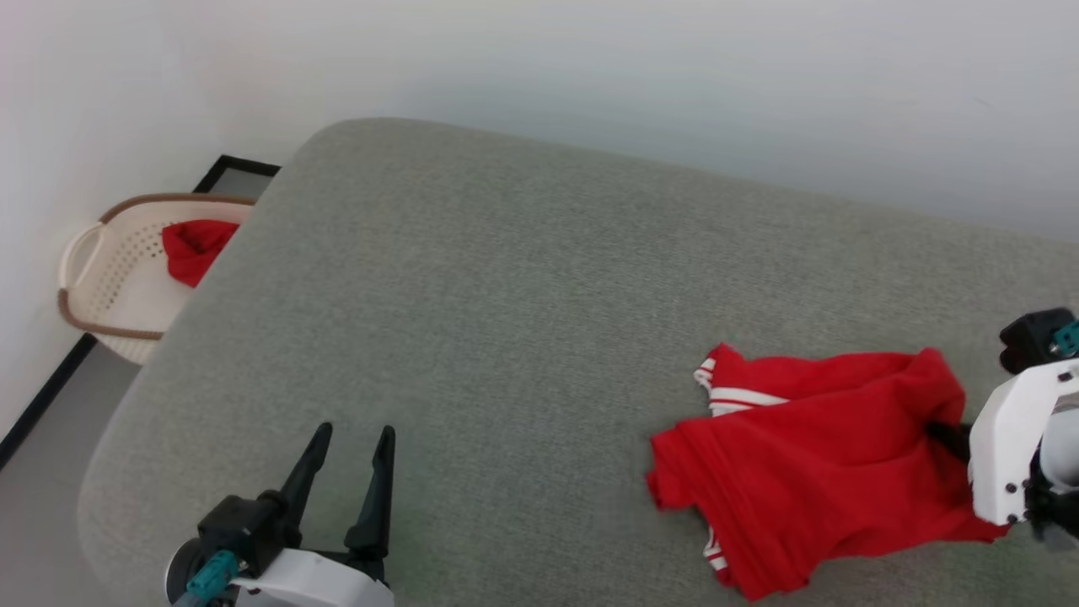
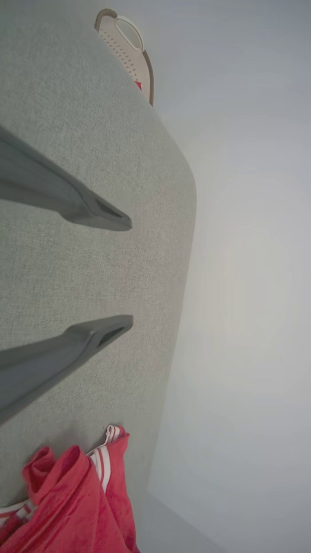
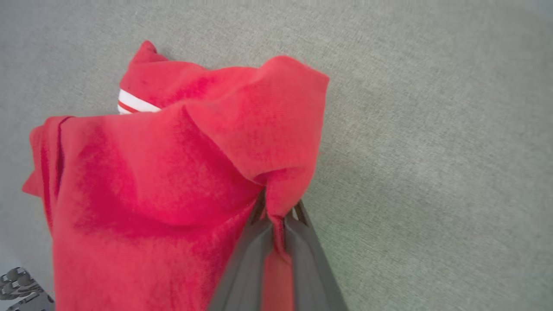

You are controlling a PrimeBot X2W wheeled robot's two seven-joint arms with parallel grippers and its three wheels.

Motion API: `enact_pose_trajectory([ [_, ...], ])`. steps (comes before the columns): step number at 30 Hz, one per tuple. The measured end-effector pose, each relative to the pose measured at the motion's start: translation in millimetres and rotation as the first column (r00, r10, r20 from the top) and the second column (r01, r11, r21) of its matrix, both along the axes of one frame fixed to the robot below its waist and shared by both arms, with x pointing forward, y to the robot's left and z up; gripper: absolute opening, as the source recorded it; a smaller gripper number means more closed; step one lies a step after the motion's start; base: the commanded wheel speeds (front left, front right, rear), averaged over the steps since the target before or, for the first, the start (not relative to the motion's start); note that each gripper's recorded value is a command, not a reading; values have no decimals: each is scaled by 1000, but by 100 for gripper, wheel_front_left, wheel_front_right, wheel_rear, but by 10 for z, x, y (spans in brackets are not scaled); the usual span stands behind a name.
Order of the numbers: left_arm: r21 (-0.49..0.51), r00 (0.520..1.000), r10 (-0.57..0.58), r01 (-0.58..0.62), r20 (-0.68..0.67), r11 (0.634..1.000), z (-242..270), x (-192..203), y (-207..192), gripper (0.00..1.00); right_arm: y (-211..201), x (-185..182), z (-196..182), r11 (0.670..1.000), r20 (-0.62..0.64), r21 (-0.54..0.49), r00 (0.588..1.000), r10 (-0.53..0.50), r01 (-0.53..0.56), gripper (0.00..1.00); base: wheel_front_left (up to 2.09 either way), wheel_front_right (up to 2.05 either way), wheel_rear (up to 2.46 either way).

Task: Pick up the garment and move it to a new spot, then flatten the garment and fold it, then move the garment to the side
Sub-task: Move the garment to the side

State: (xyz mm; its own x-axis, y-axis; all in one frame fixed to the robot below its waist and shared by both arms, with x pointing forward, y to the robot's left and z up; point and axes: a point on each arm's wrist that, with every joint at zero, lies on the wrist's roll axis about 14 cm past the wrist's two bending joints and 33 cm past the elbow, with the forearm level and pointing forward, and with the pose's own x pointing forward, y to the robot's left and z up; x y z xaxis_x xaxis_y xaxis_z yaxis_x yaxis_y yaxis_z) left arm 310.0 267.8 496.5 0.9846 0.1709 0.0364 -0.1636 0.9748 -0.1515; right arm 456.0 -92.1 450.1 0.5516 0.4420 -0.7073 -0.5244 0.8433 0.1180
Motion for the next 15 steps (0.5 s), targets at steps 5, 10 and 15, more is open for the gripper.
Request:
enact_pose_trajectory([
  [5,5,999,-44,44,12,999,39,138,-111,100,-186,82,127,999,50,-37,999,-13,15,0,0,0,0],
  [10,11,995,-92,91,25,996,84,309,-234,100,-376,196,297,997,117,-67,993,-26,34,0,0,0,0],
  [15,20,989,-143,143,35,990,121,500,-365,100,-644,302,432,992,169,-101,984,-58,76,0,0,0,0],
])
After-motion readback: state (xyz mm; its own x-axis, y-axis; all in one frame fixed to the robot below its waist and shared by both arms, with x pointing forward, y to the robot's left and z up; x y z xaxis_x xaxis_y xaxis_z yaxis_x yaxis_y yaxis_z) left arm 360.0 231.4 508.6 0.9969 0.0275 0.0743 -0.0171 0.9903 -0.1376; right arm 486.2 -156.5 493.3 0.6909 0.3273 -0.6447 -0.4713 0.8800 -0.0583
